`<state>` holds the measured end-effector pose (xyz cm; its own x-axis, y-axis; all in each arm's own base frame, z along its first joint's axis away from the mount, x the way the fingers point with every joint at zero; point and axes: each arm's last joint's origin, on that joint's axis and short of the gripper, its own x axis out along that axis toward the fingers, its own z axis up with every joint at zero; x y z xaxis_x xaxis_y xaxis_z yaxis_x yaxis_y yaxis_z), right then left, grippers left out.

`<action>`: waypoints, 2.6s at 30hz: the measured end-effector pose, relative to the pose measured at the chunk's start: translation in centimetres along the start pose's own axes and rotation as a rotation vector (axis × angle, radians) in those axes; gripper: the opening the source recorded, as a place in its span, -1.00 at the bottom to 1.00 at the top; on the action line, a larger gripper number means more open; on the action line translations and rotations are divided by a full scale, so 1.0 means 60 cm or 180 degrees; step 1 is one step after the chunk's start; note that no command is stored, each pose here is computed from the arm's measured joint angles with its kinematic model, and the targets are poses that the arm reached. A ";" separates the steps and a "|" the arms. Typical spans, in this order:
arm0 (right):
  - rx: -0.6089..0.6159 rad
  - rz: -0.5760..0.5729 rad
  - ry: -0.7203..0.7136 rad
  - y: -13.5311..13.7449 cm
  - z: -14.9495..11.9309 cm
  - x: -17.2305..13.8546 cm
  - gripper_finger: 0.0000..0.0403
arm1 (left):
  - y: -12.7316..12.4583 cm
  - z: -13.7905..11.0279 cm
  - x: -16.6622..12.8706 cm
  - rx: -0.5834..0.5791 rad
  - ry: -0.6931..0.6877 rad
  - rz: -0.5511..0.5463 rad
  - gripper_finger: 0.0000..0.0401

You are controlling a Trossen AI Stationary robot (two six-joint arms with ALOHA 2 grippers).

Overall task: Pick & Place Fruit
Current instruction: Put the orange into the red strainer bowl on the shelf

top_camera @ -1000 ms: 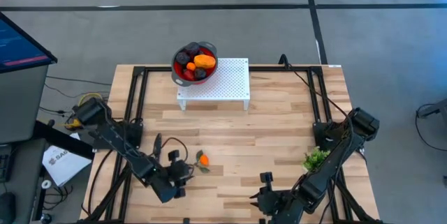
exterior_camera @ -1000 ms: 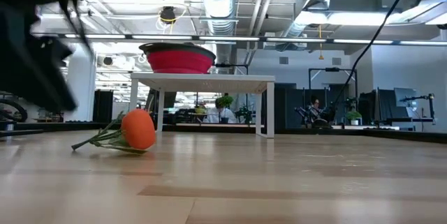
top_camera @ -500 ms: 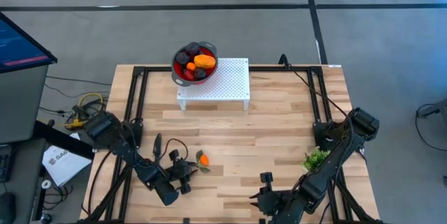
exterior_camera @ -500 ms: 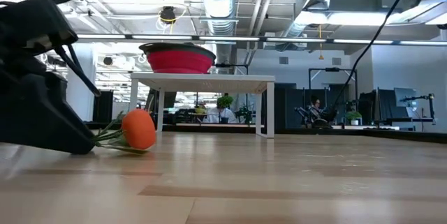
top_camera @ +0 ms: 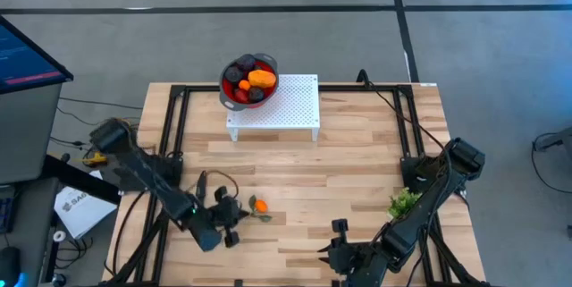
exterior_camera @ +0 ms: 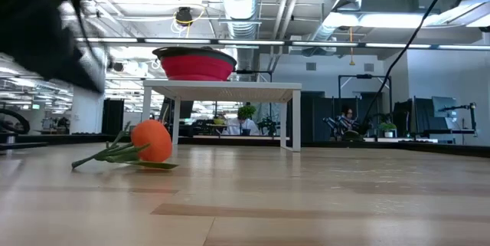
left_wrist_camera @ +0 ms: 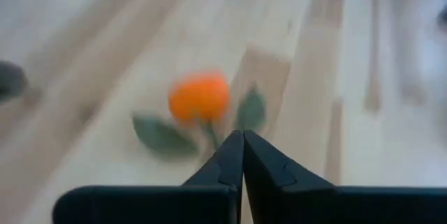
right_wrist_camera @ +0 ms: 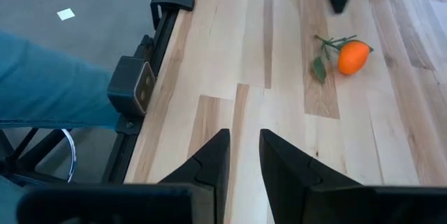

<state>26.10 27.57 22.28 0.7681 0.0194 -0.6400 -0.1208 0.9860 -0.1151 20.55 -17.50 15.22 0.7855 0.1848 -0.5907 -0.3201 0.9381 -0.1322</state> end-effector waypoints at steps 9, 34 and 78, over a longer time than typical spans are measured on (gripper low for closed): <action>-0.0044 0.0000 0.0033 0.006 -0.006 0.003 -0.64 | 0.024 0.070 -0.029 -0.0195 -0.0150 -0.0270 -0.98; -0.0031 -0.0076 -0.0011 0.003 -0.004 0.004 -0.64 | 0.005 -0.132 0.061 0.0048 -0.0368 0.0418 -0.13; -0.0073 -0.0123 -0.0005 -0.006 0.000 0.010 -0.64 | 0.240 0.373 -0.156 -0.0233 -0.0231 0.1364 -0.98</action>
<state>26.62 27.22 21.94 0.7736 -0.0182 -0.6334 -0.1055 0.9819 -0.1570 20.42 0.85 36.68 0.6080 0.5752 -0.5473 -0.6597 0.7495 0.0548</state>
